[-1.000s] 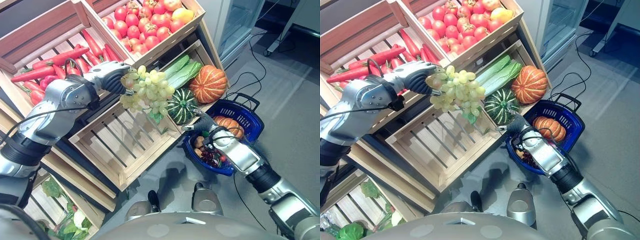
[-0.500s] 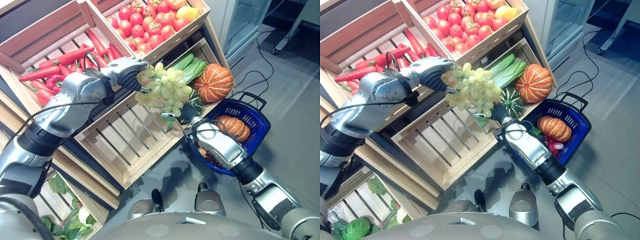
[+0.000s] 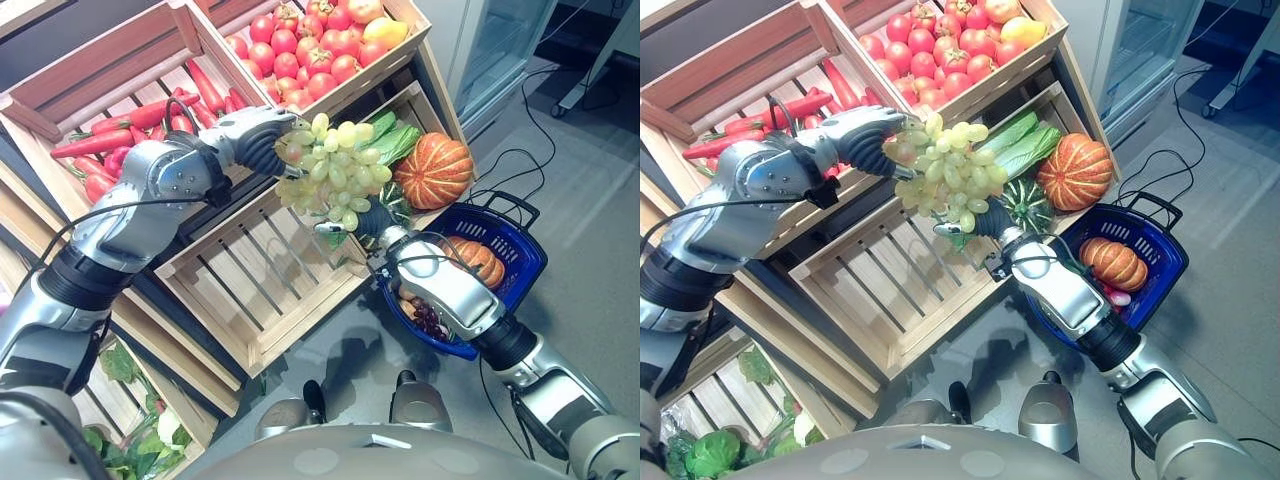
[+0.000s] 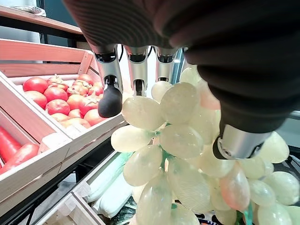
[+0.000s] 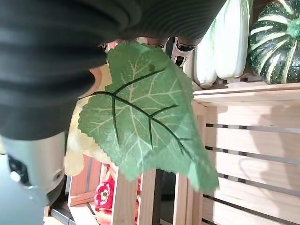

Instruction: Pick up fruits and vegetables into the basket

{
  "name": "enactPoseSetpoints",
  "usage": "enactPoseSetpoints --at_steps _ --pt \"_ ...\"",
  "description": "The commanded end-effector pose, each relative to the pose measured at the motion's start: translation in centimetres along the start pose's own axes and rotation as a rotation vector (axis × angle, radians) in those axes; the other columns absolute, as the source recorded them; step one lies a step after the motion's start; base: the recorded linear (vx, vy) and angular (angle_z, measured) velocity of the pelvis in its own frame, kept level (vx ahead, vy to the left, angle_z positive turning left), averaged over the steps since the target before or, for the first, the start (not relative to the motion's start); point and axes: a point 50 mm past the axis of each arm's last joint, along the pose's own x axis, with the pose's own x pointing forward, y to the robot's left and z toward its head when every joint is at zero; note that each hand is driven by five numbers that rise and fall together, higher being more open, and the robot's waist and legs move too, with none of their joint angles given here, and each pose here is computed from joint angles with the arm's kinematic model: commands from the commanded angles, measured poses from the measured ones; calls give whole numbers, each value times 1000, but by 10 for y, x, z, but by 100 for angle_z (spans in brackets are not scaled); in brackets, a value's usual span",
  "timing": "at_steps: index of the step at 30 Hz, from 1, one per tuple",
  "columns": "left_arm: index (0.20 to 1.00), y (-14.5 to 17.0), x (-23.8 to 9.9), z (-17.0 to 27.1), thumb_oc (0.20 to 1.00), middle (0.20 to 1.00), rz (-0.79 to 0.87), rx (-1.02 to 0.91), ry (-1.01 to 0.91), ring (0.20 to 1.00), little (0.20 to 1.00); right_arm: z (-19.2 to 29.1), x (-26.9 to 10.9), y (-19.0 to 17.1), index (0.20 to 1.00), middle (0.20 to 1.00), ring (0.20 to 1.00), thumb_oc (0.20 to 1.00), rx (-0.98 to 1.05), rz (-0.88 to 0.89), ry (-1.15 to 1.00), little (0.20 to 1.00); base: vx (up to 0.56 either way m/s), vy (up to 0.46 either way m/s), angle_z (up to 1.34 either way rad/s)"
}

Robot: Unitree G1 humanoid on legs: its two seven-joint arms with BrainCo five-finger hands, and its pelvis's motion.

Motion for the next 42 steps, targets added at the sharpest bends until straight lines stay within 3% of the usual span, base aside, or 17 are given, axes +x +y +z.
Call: enactPoseSetpoints --at_steps 1,6,13,19,23,30,42 --pt "200 30 -9 10 200 200 141 48 -57 200 200 54 6 13 1000 1000 1000 1000 104 46 -241 1000 0 0 0" --pt "200 37 -13 4 200 200 232 45 -19 200 200 44 3 7 1000 1000 1000 1000 113 -9 -191 1000 0 0 0" --pt "200 41 -39 -23 200 200 352 29 119 200 200 2 -26 -35 1000 1000 1000 1000 181 -313 -27 1000 -6 5 -2" --pt "200 42 -61 -42 200 200 429 43 238 200 200 7 -50 -66 1000 1000 1000 1000 189 -493 -96 1000 -14 35 -17" --pt "200 38 -70 -52 200 200 442 54 306 200 200 33 -58 -79 1000 1000 1000 1000 115 -571 -257 1000 -10 54 -10" --pt "200 31 -73 -58 200 200 426 64 342 200 200 69 -60 -75 1000 1000 1000 1000 -63 -398 -420 1000 -8 35 -2" --pt "200 28 -51 -35 200 200 357 121 218 200 200 99 -41 -33 1000 1000 1000 1000 -22 -25 -501 1000 2 -15 2"
